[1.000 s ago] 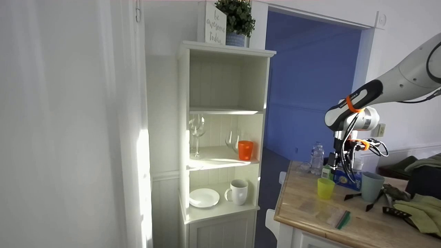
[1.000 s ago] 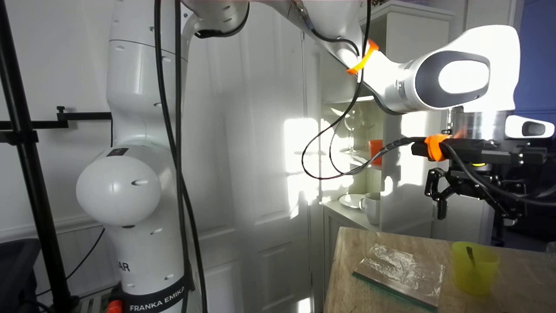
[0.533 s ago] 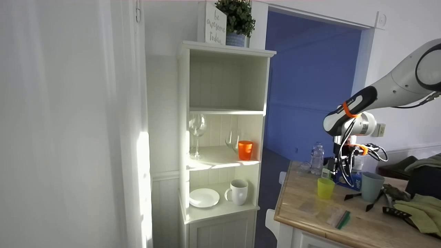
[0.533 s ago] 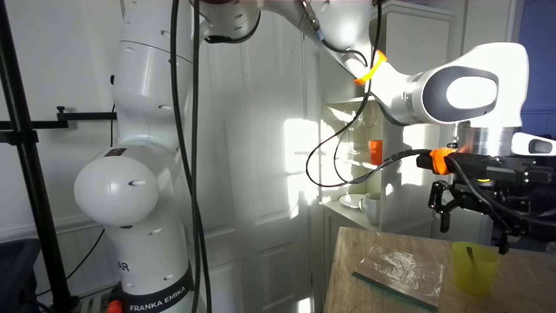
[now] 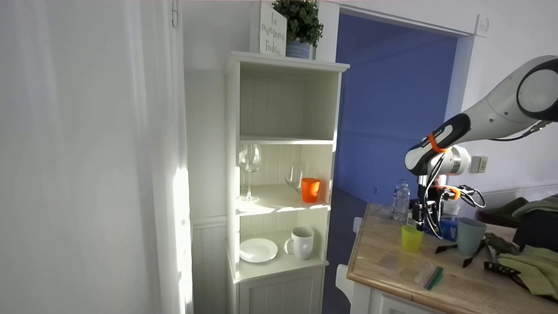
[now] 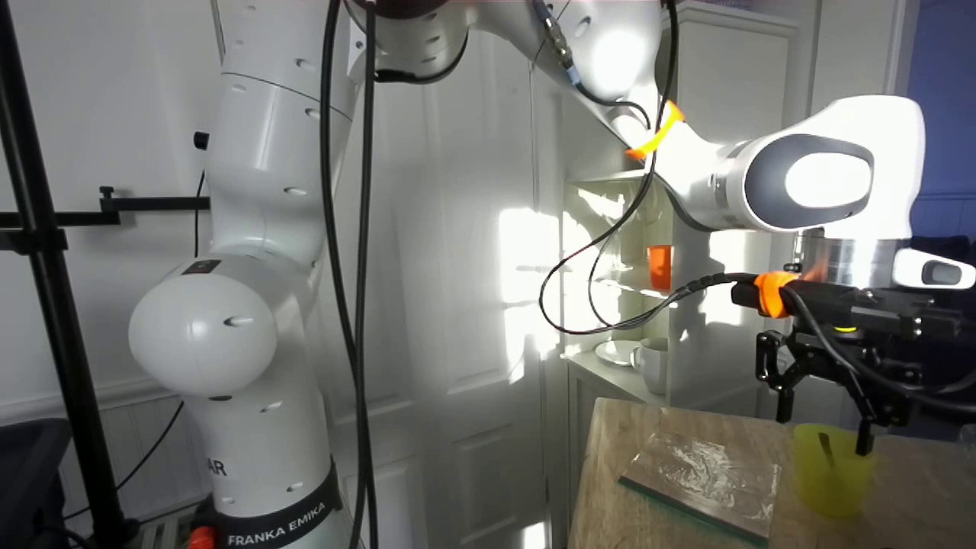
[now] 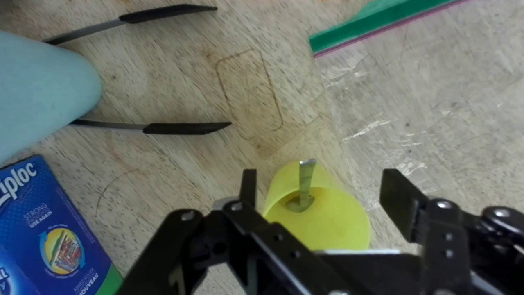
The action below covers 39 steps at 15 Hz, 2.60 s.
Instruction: Remove the spoon from the yellow cup and put it on the counter top
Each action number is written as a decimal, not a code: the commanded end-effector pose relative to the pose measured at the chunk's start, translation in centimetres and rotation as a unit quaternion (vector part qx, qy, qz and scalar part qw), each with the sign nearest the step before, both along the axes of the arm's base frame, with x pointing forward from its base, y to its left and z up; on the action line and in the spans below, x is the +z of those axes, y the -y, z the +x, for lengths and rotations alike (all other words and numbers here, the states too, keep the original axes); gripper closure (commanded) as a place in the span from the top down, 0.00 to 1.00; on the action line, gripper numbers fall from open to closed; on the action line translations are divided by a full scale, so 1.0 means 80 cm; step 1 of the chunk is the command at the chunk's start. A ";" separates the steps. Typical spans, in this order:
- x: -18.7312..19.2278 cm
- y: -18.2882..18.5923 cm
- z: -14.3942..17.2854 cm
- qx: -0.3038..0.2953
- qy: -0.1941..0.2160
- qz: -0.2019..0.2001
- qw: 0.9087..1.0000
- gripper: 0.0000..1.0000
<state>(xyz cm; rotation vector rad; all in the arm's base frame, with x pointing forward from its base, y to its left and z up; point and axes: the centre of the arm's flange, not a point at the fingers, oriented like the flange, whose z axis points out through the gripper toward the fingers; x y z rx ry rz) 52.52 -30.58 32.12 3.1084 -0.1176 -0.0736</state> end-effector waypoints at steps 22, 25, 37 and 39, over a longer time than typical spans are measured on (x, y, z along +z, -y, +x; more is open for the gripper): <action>0.021 0.012 0.018 -0.017 -0.002 0.013 1.000 0.02; 0.039 0.010 0.023 -0.020 0.001 0.019 1.000 0.02; 0.149 0.015 -0.004 -0.062 0.056 0.053 0.995 0.02; 0.156 0.022 -0.006 -0.079 0.103 0.046 0.990 0.02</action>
